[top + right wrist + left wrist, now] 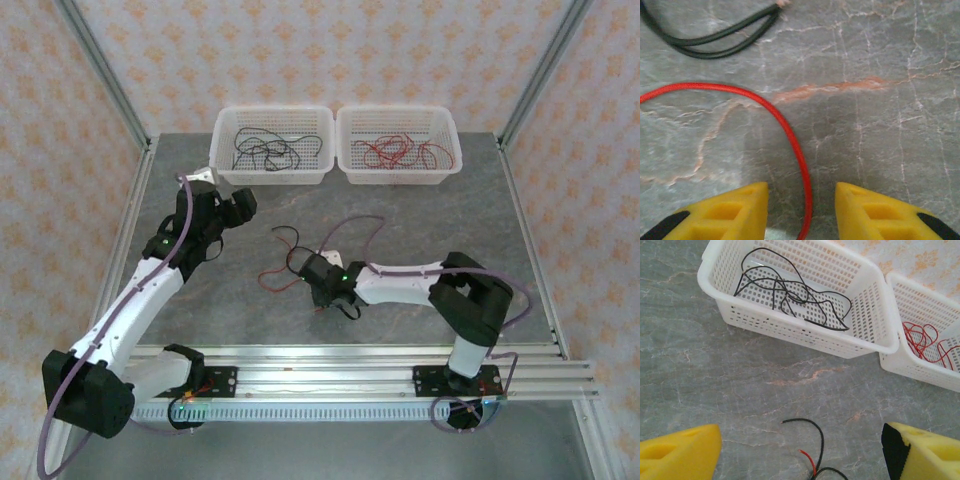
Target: Untangle the cables
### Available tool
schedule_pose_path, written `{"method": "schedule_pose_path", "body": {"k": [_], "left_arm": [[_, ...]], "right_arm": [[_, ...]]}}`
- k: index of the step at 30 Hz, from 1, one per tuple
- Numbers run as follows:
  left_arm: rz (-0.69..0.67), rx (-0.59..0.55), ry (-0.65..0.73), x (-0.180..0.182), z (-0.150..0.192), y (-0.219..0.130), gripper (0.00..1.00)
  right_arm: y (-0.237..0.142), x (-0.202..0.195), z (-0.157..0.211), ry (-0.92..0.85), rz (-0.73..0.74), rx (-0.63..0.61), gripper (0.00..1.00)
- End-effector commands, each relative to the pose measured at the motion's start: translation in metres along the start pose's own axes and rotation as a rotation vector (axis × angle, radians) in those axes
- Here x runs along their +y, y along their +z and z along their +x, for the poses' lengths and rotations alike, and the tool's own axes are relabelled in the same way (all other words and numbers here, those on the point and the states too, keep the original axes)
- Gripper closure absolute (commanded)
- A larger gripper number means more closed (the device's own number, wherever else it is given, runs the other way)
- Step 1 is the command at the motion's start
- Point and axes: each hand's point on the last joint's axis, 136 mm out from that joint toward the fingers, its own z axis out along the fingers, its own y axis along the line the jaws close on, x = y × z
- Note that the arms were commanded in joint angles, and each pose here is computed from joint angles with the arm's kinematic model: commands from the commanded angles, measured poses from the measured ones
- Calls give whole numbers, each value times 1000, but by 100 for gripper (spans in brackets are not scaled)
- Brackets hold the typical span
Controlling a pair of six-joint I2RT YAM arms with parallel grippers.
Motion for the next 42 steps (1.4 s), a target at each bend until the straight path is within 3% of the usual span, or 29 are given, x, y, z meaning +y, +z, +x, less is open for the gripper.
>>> {"method": "schedule_pose_path", "body": {"k": [1, 12, 17, 21, 29, 36, 42], "left_arm": [[-23, -20, -10, 6, -2, -9, 15], [-51, -35, 6, 10, -6, -19, 15], [-64, -38, 2, 14, -6, -23, 15], [-63, -41, 1, 14, -7, -25, 15], [-59, -56, -4, 14, -10, -31, 15], [-53, -54, -4, 12, -10, -34, 15], [-56, -57, -12, 14, -10, -37, 15]], "right_arm": [[6, -6, -4, 23, 69, -17, 63], [32, -16, 23, 50, 121, 52, 84], [37, -23, 31, 58, 145, 50, 98], [29, -19, 18, 55, 124, -6, 100], [-33, 4, -26, 42, -39, -177, 100], [-91, 28, -36, -148, -207, -182, 100], [-153, 35, -67, -210, -269, -316, 100]]}}
